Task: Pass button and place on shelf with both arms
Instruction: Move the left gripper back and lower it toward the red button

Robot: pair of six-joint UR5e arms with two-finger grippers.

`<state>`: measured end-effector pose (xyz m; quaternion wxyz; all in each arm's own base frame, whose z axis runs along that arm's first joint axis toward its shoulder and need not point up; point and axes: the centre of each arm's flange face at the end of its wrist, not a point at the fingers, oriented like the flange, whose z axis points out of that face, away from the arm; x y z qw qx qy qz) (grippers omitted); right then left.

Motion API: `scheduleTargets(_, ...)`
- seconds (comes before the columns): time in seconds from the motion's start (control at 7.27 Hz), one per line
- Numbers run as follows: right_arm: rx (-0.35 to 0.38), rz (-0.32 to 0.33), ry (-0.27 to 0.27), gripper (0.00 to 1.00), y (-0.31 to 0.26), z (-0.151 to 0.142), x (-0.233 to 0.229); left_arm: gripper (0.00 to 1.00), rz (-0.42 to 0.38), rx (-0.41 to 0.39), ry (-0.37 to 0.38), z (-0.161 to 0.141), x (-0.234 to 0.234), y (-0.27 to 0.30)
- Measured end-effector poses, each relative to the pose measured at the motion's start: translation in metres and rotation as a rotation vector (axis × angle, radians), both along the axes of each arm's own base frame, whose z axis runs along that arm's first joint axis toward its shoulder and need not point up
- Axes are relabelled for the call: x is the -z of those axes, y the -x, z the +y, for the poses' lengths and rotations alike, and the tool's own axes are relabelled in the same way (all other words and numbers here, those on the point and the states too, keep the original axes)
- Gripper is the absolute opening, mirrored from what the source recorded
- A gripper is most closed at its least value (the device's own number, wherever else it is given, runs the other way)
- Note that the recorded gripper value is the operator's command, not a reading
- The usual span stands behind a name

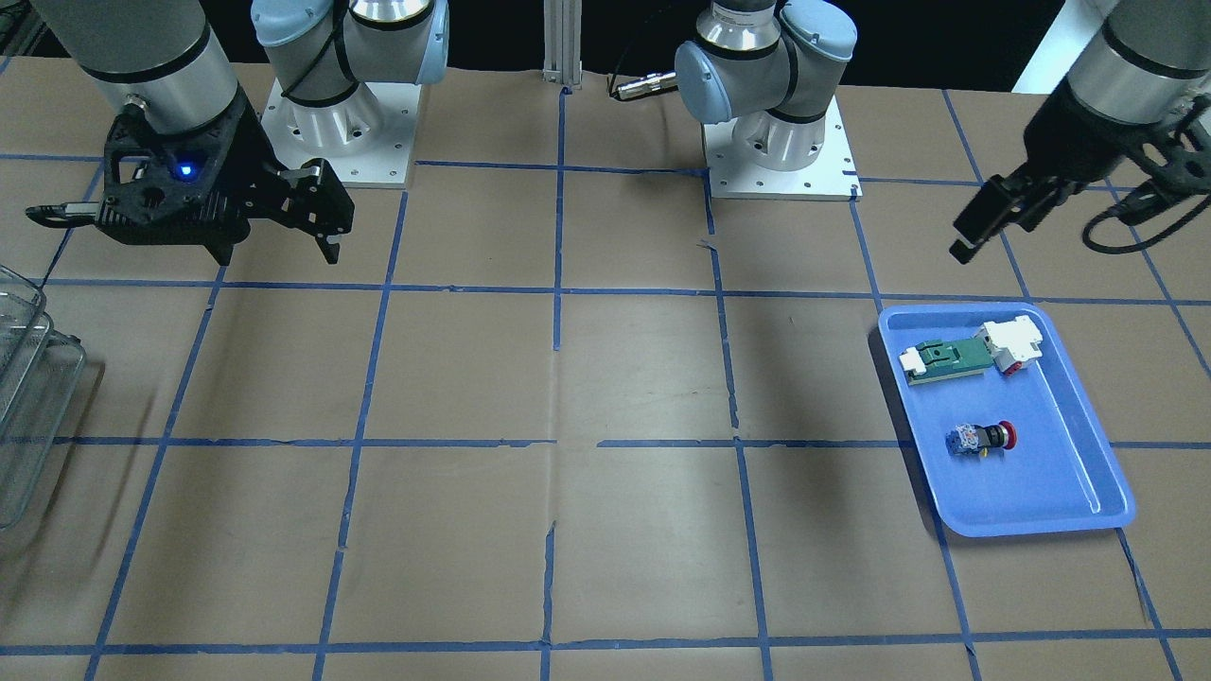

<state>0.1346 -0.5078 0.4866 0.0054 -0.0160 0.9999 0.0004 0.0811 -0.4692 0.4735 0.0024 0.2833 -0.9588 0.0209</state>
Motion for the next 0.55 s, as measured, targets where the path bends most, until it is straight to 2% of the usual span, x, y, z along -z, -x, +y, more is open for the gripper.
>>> scheduleTargets(0.28,0.0,0.0,0.0,1.0,0.0,0.0,0.0,1.0,0.001,-0.282,0.051,-0.012,0.019,-0.075)
scheduleTargets(0.55,0.0,-0.002,0.0,1.0,0.0,0.0,0.0,1.0,0.057,-0.539,0.028,-0.028,0.053,-0.115)
